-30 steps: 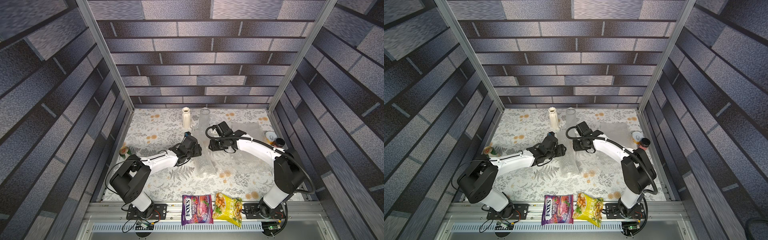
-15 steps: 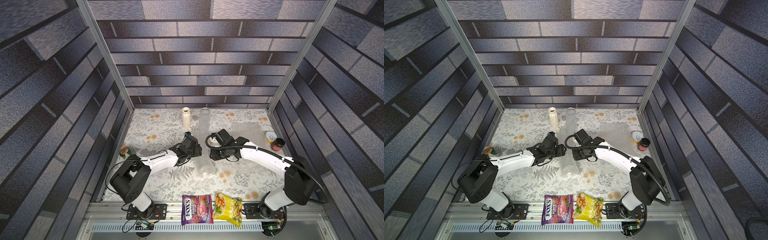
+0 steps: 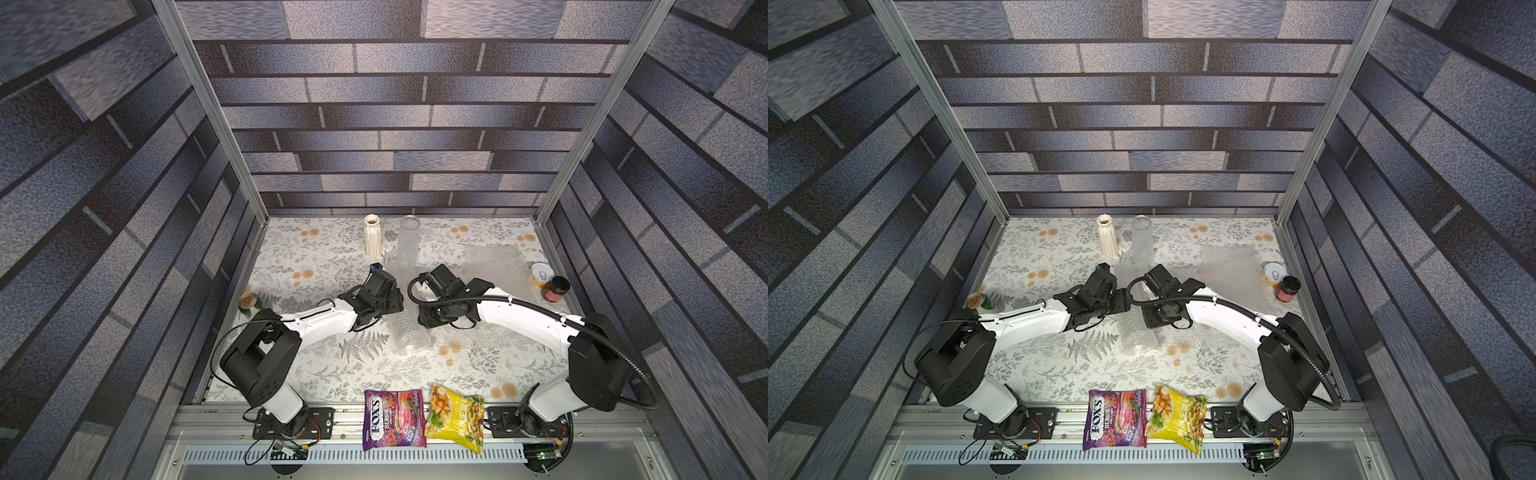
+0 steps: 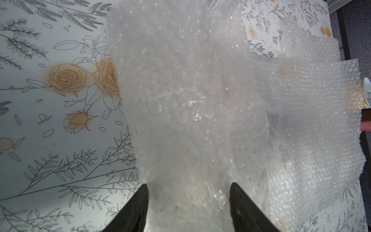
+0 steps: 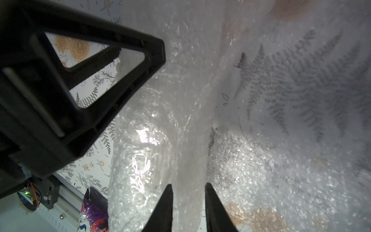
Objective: Unwrap the vase from the bubble wrap
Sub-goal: Unwrap the bubble wrap at the center of the board.
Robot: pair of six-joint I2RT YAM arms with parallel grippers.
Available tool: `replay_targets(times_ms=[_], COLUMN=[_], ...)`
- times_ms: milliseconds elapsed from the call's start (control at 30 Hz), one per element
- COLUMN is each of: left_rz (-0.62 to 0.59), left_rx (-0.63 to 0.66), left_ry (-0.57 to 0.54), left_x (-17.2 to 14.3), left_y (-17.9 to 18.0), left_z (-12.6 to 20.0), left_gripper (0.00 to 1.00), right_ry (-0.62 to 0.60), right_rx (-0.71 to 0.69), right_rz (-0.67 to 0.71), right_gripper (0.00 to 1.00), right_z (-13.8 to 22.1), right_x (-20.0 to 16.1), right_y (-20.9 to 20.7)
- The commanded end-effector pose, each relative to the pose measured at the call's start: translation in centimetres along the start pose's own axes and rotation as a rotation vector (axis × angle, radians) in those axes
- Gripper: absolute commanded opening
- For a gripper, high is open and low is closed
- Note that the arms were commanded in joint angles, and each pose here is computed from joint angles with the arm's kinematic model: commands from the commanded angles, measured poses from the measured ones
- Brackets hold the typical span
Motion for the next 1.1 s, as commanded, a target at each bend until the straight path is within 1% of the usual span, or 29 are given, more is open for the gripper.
replay_targets(times_ms=[0,233,267,467,600,667,733,800,967,1067], left_rz=[-0.041,-0.044,-0.045,-0.046,-0.047,-0.046,-0.052,-0.065,-0.096,-0.098], left_rx=[0.066,0.064,0.061,0.056,0.050,0.041,0.030,0.012,-0.031,-0.044], left_ry=[0.058,0.059,0.058,0.055,0.051,0.052,0.054,0.055,0.062,0.063], left_x=[-0.9,-0.9,-0.8,-0.7,-0.6,-0.6,-0.6,-0.5,-0.1,-0.1], left_y=[0.7,0.5,0.4,0.3,0.1,-0.1,-0.5,-1.0,-2.2,-2.2], left_z=[-0.4,-0.4,-0.4,0.1,0.5,0.8,1.6,2.5,5.1,6.3], left_gripper=[0.65,0.65,0.65,0.65,0.65,0.65,0.66,0.68,0.68,0.69], right_ry=[0.023,0.031,0.068,0.107,0.107,0.092,0.075,0.064,0.035,0.026], right_rx=[-0.014,-0.040,-0.052,-0.099,-0.113,-0.110,-0.105,-0.100,-0.072,-0.061], right_rz=[0.000,0.012,0.008,0.021,0.024,0.020,0.016,0.010,-0.001,-0.011], right_gripper=[0.29,0.29,0.29,0.27,0.26,0.24,0.20,0.17,0.14,0.12], right_z=[0.2,0.3,-0.4,-0.8,-0.8,-0.7,-0.7,-0.7,-0.8,-0.8], right_x=[-0.6,-0.9,-1.9,-2.6,-2.8,-2.6,-2.3,-2.1,-1.6,-1.5], right_y=[0.4,0.6,0.3,0.3,0.2,0.3,0.4,0.4,0.7,0.7])
Point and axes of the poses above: each gripper's point midway between its finger pads, its own z axis back along the fingers, its own y axis along the line the jaws close on, x = y × z, the point moved 10 cm from there along z, back along the fingers, and after that the axes turned 15 degrees about z, right-handed, at the moved point
